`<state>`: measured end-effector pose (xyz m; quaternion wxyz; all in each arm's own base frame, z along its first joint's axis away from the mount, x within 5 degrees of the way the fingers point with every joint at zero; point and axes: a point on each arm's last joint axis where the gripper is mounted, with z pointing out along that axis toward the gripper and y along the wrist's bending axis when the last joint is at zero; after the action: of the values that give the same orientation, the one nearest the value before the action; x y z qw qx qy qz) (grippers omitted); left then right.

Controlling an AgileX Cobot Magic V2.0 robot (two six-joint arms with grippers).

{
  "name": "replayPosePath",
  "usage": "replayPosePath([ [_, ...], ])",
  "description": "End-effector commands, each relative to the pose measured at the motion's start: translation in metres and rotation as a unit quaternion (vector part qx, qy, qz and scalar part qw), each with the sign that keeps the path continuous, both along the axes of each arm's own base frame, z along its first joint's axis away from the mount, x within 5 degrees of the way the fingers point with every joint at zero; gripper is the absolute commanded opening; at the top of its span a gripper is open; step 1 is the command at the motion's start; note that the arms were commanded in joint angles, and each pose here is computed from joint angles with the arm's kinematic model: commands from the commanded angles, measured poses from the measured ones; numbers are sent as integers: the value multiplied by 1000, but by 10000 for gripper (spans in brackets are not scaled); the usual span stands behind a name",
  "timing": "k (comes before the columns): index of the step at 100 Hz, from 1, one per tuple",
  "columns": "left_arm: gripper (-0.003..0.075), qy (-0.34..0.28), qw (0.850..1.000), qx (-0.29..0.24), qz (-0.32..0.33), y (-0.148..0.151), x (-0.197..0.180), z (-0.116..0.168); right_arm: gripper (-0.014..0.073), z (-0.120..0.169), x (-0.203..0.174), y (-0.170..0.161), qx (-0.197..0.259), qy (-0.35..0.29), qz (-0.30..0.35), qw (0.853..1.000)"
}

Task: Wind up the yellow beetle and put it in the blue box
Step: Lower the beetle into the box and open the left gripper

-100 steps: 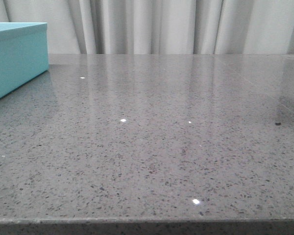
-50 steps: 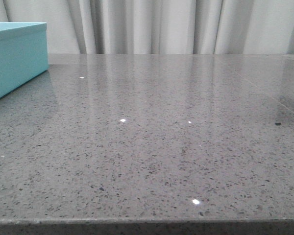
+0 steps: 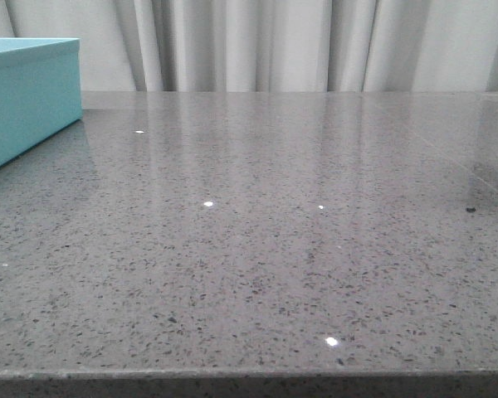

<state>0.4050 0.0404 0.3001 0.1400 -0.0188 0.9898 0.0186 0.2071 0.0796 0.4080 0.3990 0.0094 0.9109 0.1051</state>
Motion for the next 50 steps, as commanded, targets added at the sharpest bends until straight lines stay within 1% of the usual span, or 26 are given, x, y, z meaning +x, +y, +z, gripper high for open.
replayPosePath([
  [1, 424, -35, 999, -2, 4, -1, -11, 32, 487, 17, -4, -2, 12, -53, 4, 999],
  [11, 423, -50, 999, -5, 4, -2, -14, 41, 487, 18, -5, -3, 11, -52, 5, 999],
  [27, 422, -116, 993, -14, -10, -7, -26, 72, 487, 24, -14, -7, 6, -65, 12, 998],
  [32, 422, -140, 990, -19, -10, -8, -31, 83, 487, 29, -19, -10, 8, -81, 12, 997],
  [40, 421, -183, 983, -17, -13, -10, -43, 103, 487, 37, -28, -16, 0, -113, 9, 994],
  [50, 397, -231, 973, -16, -18, -13, -61, 122, 487, 47, -39, -25, -14, -150, 2, 989],
])
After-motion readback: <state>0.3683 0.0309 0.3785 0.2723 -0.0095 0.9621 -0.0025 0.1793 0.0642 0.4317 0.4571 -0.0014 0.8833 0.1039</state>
